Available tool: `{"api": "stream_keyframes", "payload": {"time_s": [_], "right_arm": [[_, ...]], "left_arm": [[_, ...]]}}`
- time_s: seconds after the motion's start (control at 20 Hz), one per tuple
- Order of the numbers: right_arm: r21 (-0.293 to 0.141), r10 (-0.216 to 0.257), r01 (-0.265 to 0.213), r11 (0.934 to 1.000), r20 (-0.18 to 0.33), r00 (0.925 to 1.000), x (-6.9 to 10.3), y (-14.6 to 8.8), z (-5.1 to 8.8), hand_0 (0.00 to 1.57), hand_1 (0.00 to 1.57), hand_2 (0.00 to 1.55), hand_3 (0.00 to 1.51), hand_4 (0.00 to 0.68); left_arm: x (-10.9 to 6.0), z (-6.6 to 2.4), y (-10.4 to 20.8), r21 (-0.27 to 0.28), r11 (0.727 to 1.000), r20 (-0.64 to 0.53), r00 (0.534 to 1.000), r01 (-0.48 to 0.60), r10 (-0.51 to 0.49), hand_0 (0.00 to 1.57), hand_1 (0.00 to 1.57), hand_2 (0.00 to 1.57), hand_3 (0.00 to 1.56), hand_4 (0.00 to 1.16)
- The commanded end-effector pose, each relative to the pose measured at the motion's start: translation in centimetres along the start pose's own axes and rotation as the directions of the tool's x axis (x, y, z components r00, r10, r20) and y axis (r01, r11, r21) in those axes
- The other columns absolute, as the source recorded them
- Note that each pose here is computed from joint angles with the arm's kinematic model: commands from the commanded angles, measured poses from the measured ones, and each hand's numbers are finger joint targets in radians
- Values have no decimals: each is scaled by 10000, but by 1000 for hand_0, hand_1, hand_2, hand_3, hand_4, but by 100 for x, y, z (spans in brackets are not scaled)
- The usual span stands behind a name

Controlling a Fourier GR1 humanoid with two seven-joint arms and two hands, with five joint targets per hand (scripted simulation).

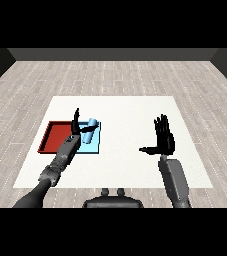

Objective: Pick the blue can and put it in the blue box

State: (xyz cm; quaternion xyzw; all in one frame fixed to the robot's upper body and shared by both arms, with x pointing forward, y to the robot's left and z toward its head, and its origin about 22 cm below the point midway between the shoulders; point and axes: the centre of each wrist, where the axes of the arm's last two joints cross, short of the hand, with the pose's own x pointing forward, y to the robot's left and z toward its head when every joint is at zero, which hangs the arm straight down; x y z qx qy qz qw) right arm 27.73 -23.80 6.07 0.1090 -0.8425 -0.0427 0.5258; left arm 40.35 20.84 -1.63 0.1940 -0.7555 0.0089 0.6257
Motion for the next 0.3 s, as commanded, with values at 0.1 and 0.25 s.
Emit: {"api": "stream_keyframes", "payload": {"time_s": [0.1, 0.25], "right_arm": [[172, 165, -152, 9997, -789, 9967, -159, -52, 185, 0, 0, 0, 0, 0], [330, 448, -425, 9986, -730, 9963, -135, -125, 303, 0, 0, 0, 0, 0]], "left_arm": [[191, 97, -110, -3009, 9069, 2217, 9032, -2950, 3674, 0, 0, 0, 0, 0], [15, 354, 13, -3560, 8485, 1529, 8713, -3916, 4663, 0, 0, 0, 0, 0]]}}
